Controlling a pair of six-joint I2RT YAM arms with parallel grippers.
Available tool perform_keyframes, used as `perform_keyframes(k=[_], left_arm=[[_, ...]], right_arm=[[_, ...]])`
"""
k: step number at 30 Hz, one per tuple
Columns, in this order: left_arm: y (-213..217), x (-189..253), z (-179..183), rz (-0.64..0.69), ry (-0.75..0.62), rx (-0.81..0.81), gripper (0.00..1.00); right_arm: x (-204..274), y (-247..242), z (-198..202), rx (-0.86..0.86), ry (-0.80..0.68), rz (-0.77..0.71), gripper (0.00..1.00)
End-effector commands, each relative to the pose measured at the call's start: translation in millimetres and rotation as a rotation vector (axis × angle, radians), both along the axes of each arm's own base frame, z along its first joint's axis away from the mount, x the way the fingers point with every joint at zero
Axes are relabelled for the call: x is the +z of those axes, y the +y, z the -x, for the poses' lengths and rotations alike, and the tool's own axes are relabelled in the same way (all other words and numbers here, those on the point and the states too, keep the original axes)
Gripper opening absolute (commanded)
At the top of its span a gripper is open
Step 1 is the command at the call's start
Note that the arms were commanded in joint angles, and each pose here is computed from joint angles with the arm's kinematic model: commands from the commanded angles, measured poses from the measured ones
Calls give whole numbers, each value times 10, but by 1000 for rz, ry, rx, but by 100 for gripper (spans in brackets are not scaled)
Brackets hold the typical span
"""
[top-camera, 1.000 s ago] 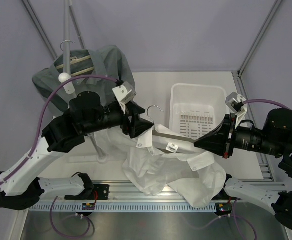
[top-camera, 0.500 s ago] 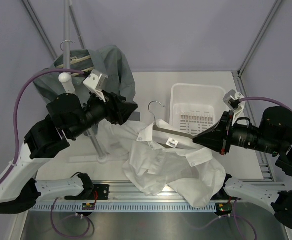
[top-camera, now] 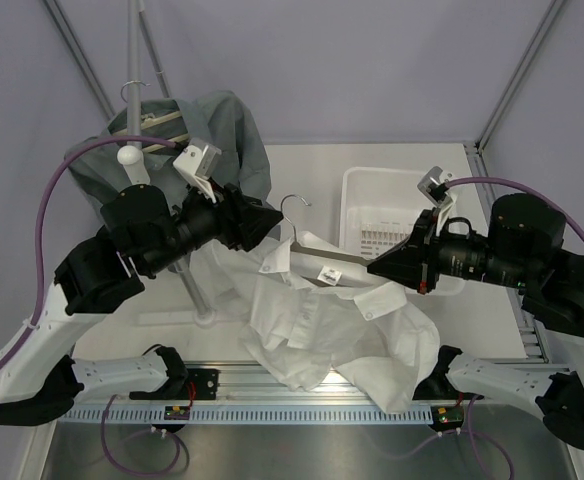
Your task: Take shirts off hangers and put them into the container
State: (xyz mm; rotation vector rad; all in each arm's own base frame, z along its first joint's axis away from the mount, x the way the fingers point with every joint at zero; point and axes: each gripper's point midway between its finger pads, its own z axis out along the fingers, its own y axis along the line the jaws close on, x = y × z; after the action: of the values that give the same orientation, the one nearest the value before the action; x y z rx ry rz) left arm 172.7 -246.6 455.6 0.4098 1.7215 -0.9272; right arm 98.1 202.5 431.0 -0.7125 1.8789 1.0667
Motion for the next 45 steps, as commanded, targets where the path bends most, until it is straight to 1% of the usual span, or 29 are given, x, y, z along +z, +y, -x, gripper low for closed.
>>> perform_keyframes(k=[1, 8, 11, 17, 20, 21, 24, 29, 30, 31, 32, 34, 35, 37, 41, 45], left_arm=[[4, 232, 58, 76, -28, -19, 58], [-35, 260, 29, 85, -25, -15, 56], [-69, 205, -9, 64, -15, -9, 53], [-82, 130, -76, 40, 0, 19, 51], [-92, 150, -85, 49, -3, 21, 46], [-97, 146, -88, 47, -2, 21, 43], [-98, 120, -118, 39, 18, 39, 0], [-56, 131, -129, 45, 34, 74, 0], [-43, 169, -130, 50, 32, 80, 0], [-19, 185, -133, 50, 31, 89, 0], [-4, 178, -130, 40, 31, 92, 0], [32, 250, -123, 47, 21, 97, 0], [48, 253, -110, 39, 18, 95, 0], [74, 330, -86, 49, 6, 90, 0], [101, 388, -42, 49, -1, 75, 0], [124, 452, 2, 63, -8, 61, 0]], right_arm=[[221, 151, -72, 36, -72, -69, 0], [187, 212, -111, 45, -60, -63, 0], [227, 205, -90, 50, -64, -71, 0], [251, 215, -50, 74, -63, -73, 0], [223, 231, -67, 74, -59, -69, 0], [220, 240, -60, 79, -56, -70, 0], [207, 245, -74, 74, -57, -71, 0], [186, 242, -118, 59, -63, -59, 0], [178, 240, -121, 58, -63, -54, 2], [157, 237, -125, 55, -57, -47, 28], [143, 222, -129, 49, -57, -42, 43], [53, 190, -129, 34, -43, -23, 66], [55, 129, -96, 23, -52, -28, 83], [-42, 63, -98, -4, -51, -13, 98], [-87, -110, 35, -23, -65, -31, 100], [-186, -198, 28, -66, -58, -17, 99]])
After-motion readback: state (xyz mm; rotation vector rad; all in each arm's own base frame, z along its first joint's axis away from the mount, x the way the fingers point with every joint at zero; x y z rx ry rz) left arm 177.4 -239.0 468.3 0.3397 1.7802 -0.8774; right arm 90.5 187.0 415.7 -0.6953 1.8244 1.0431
